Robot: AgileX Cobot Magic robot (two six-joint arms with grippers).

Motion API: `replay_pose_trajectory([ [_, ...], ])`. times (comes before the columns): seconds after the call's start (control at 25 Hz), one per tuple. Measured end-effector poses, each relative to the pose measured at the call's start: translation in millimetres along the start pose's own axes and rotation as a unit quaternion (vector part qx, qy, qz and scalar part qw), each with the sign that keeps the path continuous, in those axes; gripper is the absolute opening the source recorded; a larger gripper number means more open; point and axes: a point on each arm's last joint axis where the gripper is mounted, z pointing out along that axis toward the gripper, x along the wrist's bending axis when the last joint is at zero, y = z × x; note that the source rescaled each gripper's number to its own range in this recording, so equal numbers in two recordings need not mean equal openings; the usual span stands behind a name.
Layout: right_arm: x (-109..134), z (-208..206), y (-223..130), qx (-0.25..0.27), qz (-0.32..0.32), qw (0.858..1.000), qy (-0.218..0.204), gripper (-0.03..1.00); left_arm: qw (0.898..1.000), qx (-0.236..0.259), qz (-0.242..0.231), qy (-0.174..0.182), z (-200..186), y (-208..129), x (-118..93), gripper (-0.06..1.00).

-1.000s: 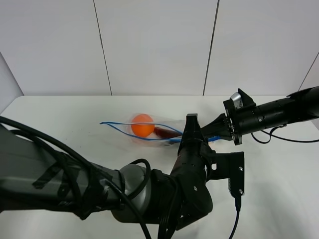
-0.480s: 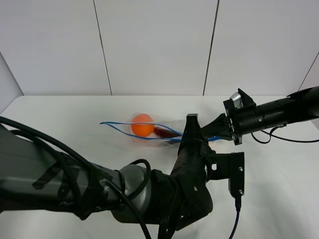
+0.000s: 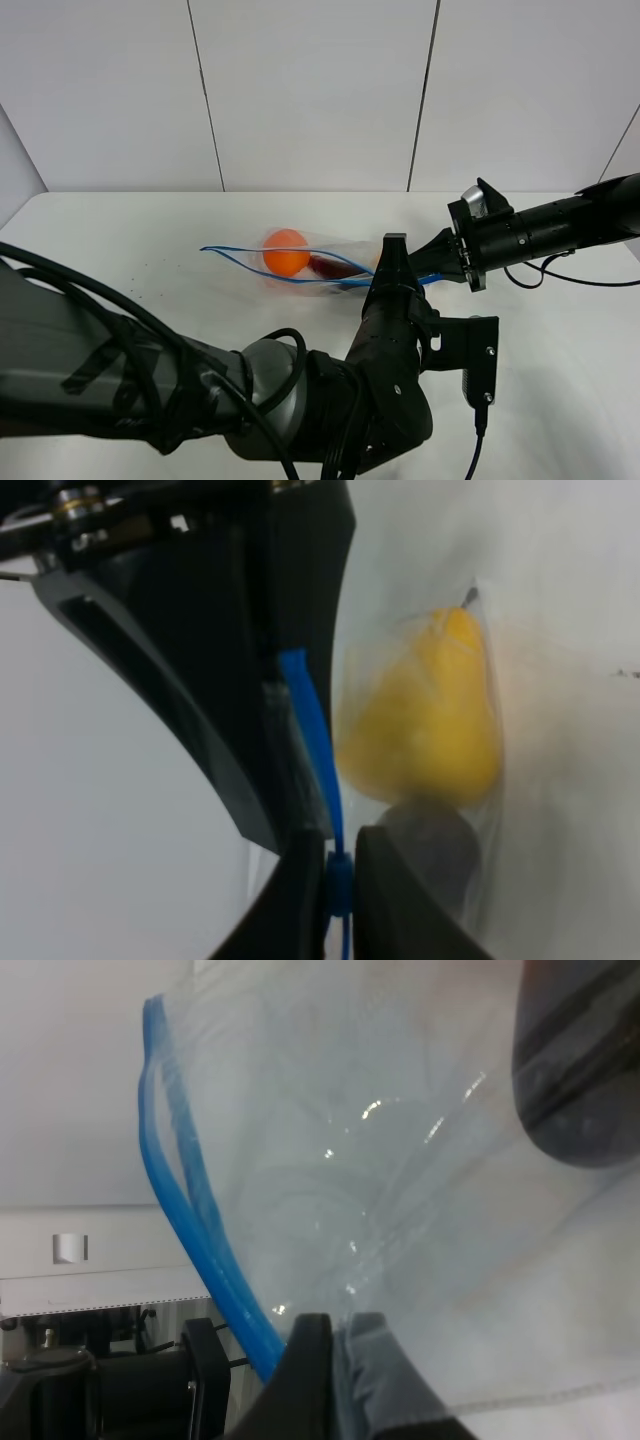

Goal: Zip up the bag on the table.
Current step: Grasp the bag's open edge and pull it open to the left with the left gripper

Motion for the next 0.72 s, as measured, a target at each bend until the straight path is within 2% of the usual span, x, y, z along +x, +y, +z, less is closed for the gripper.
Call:
replay_pose_trajectory([
  [0.72,0.3,0.0,0.0,0.0,0.0,1.0,0.001,0.0,0.999,0.031,0.025,0.01,-0.9,-6.0,0.8,0.0],
])
